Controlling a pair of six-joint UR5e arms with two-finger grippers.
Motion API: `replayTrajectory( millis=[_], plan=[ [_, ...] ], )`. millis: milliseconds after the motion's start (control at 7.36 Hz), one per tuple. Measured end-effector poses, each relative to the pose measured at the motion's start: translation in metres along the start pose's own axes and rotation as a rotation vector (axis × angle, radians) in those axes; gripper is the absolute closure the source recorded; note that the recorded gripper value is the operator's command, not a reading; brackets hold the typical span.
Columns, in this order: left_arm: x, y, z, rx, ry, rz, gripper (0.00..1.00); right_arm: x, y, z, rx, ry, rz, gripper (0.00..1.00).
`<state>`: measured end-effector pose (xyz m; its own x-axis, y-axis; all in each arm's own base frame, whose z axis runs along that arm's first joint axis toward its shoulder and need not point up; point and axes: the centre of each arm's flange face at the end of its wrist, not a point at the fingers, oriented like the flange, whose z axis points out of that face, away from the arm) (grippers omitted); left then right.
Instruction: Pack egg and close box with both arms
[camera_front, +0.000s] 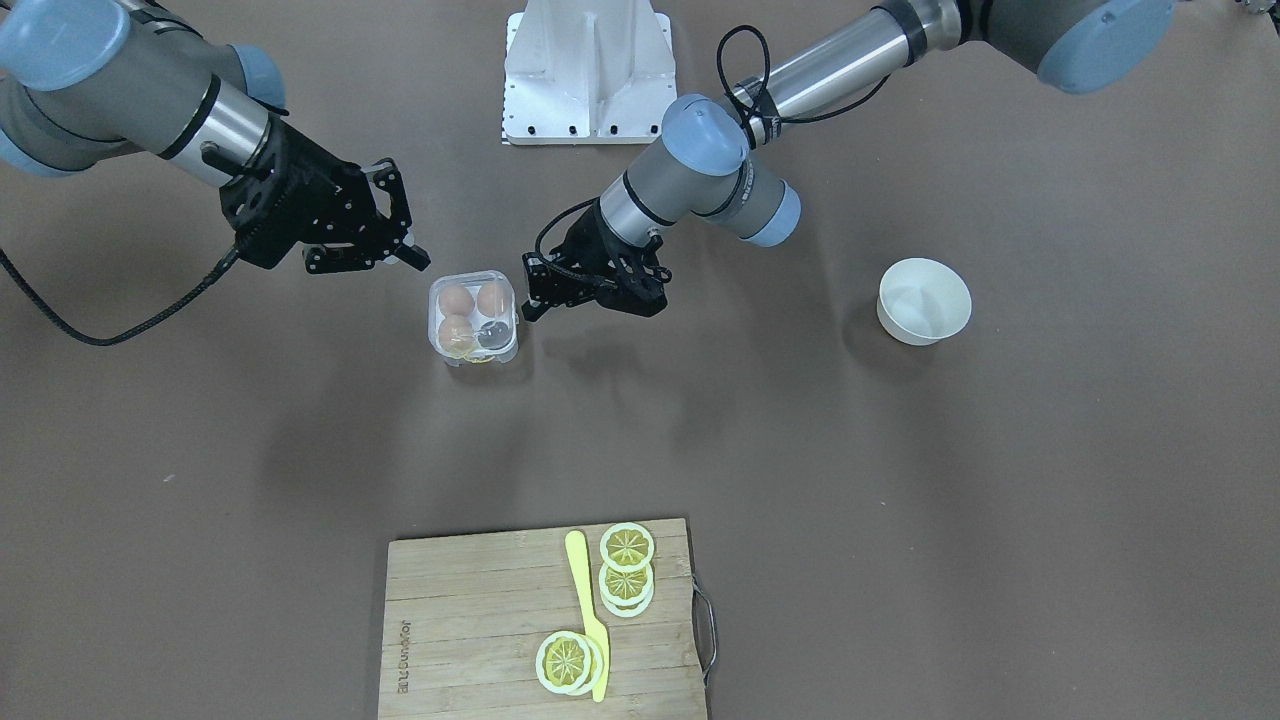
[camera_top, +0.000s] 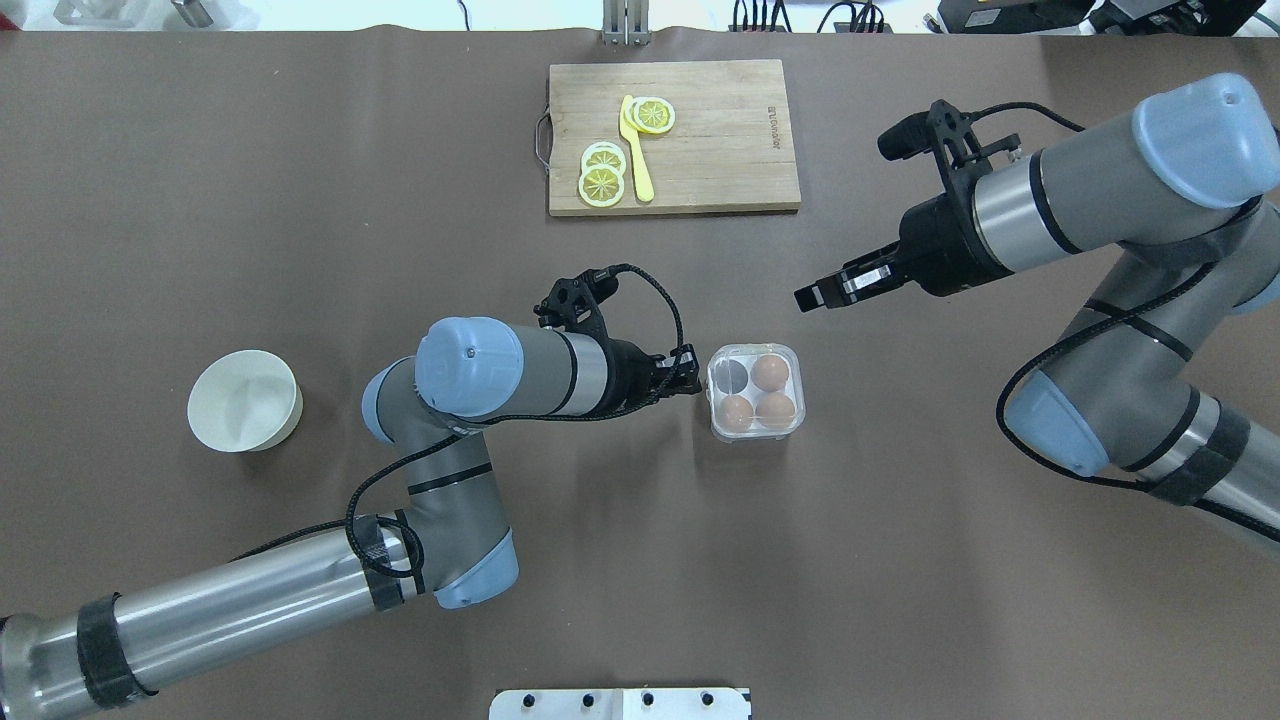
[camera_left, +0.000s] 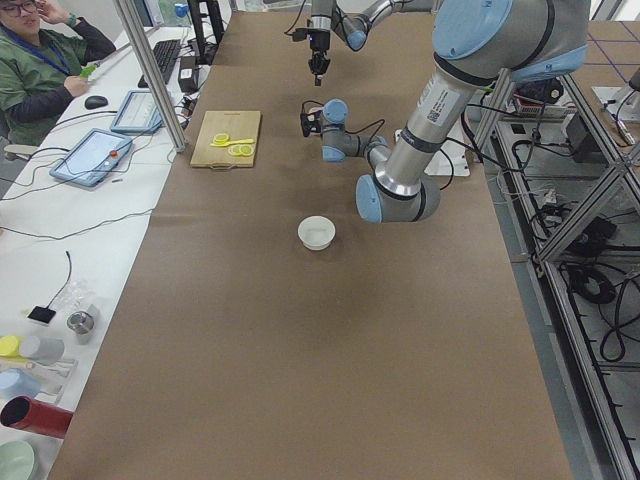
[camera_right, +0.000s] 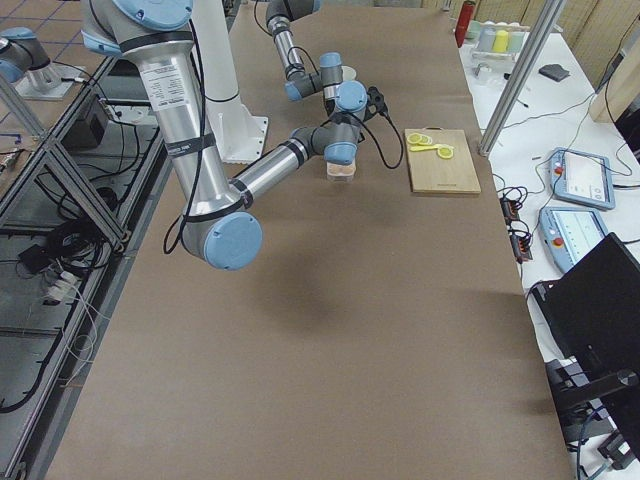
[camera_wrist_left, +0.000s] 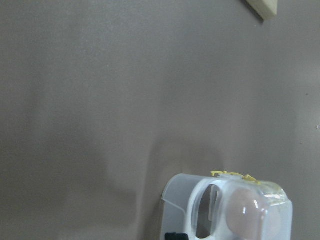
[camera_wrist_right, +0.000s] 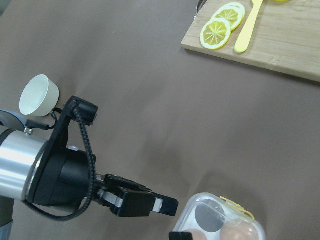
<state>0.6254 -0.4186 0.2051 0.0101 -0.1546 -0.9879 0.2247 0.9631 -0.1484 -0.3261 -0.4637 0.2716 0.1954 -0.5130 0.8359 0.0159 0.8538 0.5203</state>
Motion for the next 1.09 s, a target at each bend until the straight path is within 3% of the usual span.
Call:
replayTrajectory(
  millis=[136, 408, 544, 816, 1087],
  plan=[
    [-0.002, -0.016, -0.023, -0.013, 0.007, 0.005, 0.03, 0.011, -0.008, -0.011, 0.007, 0.026, 0.024, 0.01],
    [0.000, -0.070, -0.085, -0.049, 0.016, 0.036, 0.02, 0.038, -0.027, -0.031, 0.007, 0.131, 0.122, 0.00],
    [0.007, -0.089, -0.116, -0.036, -0.006, 0.042, 0.02, 0.056, -0.034, -0.041, -0.007, 0.195, 0.188, 0.00],
    [0.044, -0.107, -0.182, 0.005, -0.164, 0.072, 0.02, 0.094, -0.040, -0.054, -0.039, 0.346, 0.285, 0.00],
    [0.056, -0.113, -0.249, 0.018, -0.394, 0.179, 0.02, 0.145, -0.030, -0.069, -0.090, 0.551, 0.259, 0.00]
  ],
)
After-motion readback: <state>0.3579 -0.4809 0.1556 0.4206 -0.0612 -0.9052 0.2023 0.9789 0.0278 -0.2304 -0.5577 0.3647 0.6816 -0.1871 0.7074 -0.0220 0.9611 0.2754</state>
